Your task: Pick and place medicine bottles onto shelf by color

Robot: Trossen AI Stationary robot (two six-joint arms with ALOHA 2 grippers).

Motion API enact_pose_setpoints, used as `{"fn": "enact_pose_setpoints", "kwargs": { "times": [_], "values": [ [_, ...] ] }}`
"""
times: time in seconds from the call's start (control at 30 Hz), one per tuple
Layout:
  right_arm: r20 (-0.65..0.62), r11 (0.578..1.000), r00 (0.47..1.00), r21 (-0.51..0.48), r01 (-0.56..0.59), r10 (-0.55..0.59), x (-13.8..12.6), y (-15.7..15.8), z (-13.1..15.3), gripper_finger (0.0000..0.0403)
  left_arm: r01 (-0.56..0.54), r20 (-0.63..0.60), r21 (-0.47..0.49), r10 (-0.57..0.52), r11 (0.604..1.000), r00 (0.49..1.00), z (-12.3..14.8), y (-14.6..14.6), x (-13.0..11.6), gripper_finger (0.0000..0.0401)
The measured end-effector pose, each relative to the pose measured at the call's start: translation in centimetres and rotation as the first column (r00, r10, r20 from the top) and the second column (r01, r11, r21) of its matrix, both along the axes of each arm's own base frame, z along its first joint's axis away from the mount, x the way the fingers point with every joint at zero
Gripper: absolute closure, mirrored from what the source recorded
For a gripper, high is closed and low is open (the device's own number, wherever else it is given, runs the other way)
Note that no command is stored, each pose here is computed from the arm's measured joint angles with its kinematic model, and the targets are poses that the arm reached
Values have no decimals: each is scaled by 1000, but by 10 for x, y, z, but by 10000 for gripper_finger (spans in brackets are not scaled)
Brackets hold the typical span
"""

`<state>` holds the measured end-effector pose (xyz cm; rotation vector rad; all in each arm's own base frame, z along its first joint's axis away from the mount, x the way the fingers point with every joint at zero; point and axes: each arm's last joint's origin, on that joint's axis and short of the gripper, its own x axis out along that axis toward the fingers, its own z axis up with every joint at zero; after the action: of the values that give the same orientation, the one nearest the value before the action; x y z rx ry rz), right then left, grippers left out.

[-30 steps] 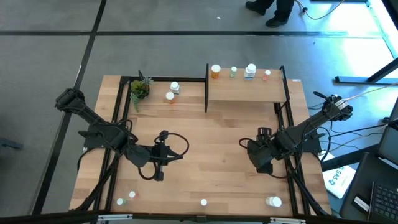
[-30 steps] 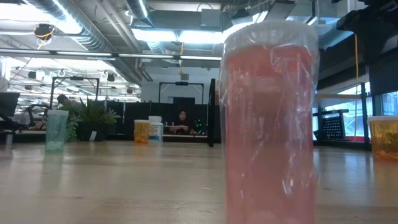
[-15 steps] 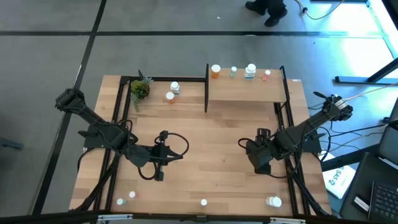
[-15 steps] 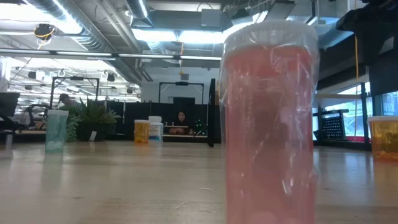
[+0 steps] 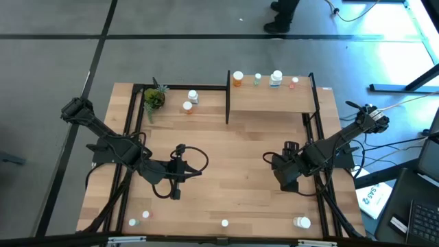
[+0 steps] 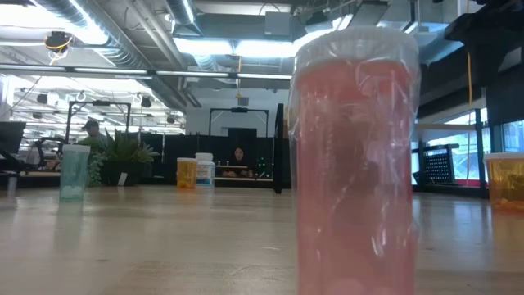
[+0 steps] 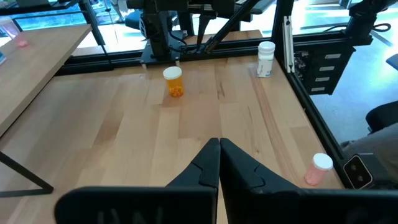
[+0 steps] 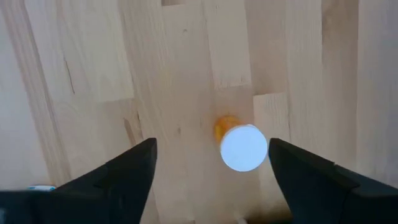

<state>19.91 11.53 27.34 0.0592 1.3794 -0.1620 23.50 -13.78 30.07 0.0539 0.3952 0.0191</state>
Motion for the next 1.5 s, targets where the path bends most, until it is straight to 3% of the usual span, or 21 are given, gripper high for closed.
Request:
{"fn": "enact_pose_setpoints", "kwargs": {
  "times": [0.13, 0.4, 0.67, 1.5],
  "values": [
    [3, 1000, 1000, -5, -4, 4, 0, 0, 0, 70, 0, 0, 0, 0, 1000, 1000, 0, 0, 0, 401],
    [-21, 994, 995, -38, 100, -101, -2, -2, -2, 66, 0, 0, 0, 0, 1000, 1000, 0, 0, 0, 401],
    [-75, 988, 987, -71, 135, -140, -9, -6, -37, 66, 0, -1, 0, 0, 1000, 1000, 0, 0, 0, 401],
    [-61, 988, 994, -135, 77, -86, -17, -14, -81, 66, 1, -1, 0, -1, 1000, 1000, 0, 0, 0, 401]
  ]
}}
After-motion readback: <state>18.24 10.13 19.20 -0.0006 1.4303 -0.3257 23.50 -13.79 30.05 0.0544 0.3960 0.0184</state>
